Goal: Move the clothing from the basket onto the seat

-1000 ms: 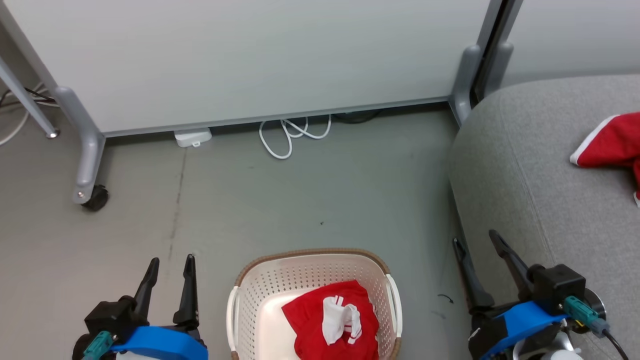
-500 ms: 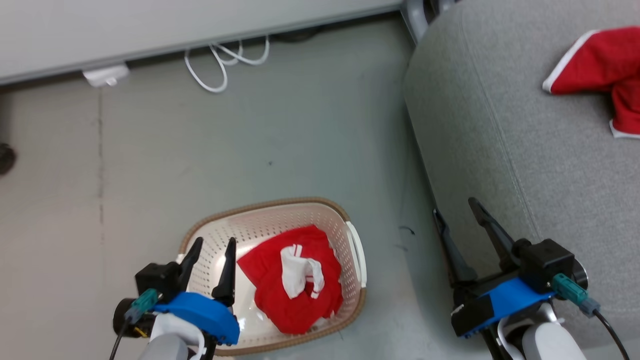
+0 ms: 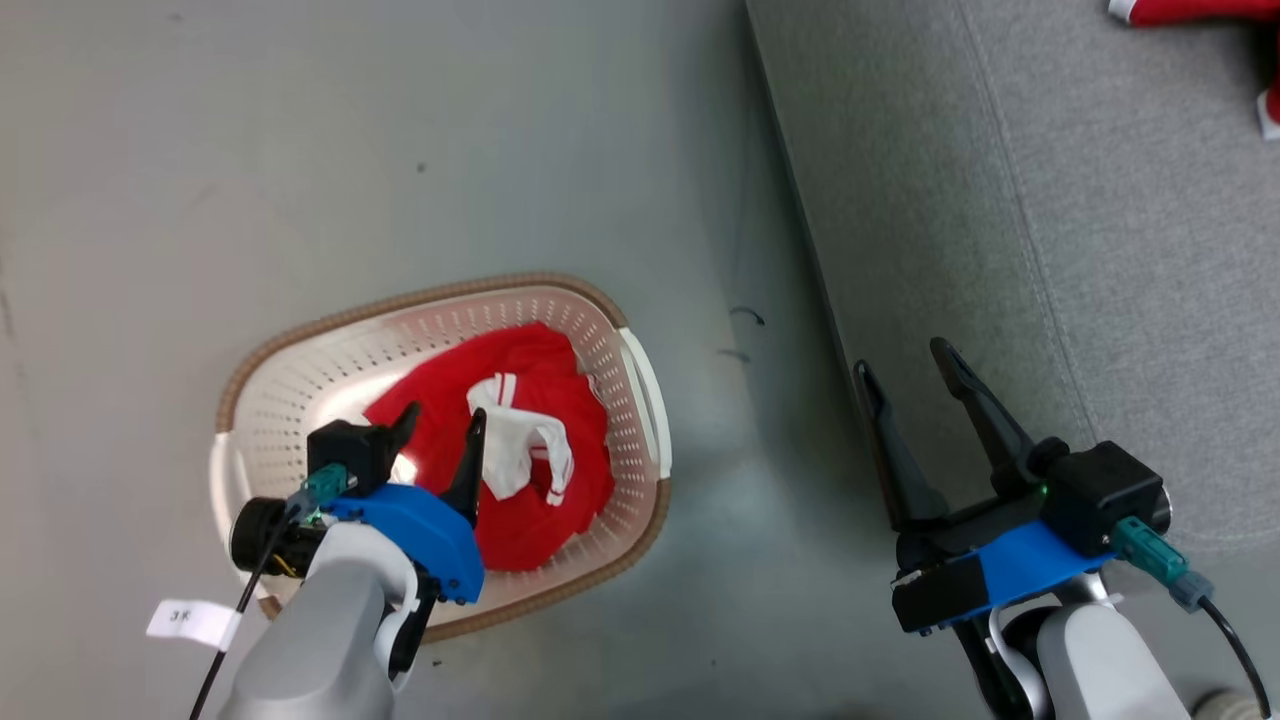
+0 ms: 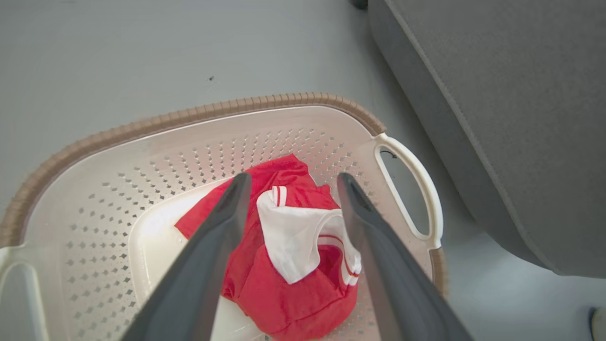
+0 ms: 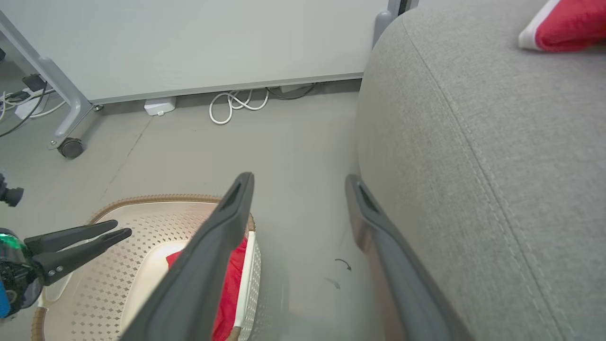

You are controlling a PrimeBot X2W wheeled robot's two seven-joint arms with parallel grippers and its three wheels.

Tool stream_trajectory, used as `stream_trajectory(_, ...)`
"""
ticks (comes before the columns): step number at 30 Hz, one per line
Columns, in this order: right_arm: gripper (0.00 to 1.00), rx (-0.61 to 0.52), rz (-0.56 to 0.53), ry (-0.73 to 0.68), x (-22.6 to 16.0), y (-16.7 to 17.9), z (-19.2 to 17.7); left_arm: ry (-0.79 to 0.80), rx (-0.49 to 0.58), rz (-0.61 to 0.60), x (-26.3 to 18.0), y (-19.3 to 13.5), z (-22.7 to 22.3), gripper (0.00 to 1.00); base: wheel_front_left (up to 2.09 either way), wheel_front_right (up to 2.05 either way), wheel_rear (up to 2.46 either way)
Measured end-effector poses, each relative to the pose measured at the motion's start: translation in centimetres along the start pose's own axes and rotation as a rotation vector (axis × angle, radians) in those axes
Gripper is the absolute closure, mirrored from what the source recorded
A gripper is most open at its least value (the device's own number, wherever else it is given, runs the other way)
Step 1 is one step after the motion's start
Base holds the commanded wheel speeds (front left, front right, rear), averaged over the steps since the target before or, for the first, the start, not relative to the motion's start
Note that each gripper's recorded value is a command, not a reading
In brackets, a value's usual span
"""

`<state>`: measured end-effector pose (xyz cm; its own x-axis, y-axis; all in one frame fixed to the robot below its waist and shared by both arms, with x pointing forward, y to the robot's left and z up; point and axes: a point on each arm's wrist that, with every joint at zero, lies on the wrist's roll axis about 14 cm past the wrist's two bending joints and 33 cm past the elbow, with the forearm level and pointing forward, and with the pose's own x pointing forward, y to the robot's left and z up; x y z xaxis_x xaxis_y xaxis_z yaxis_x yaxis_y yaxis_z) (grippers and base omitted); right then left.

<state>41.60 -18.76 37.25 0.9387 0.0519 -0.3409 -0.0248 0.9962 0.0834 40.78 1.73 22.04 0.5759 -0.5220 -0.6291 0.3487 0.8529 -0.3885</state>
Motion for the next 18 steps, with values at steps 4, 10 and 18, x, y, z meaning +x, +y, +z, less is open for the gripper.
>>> stream_trajectory(4,0.00,0.002,-0.015,0.043,0.6,-0.6,-1.9,0.097,0.001,-0.040,1.9,-0.5,-2.5,0.00,0.00,0.00,0.00)
stream_trajectory(10,0.00,0.004,-0.024,0.089,1.2,-1.0,-4.0,0.210,0.009,-0.113,3.6,-1.9,-5.7,0.00,0.00,0.00,0.00)
stream_trajectory(18,0.00,0.017,-0.035,0.104,1.6,-1.4,-5.0,0.289,0.000,-0.184,4.4,-3.3,-7.6,0.00,0.00,0.00,0.00)
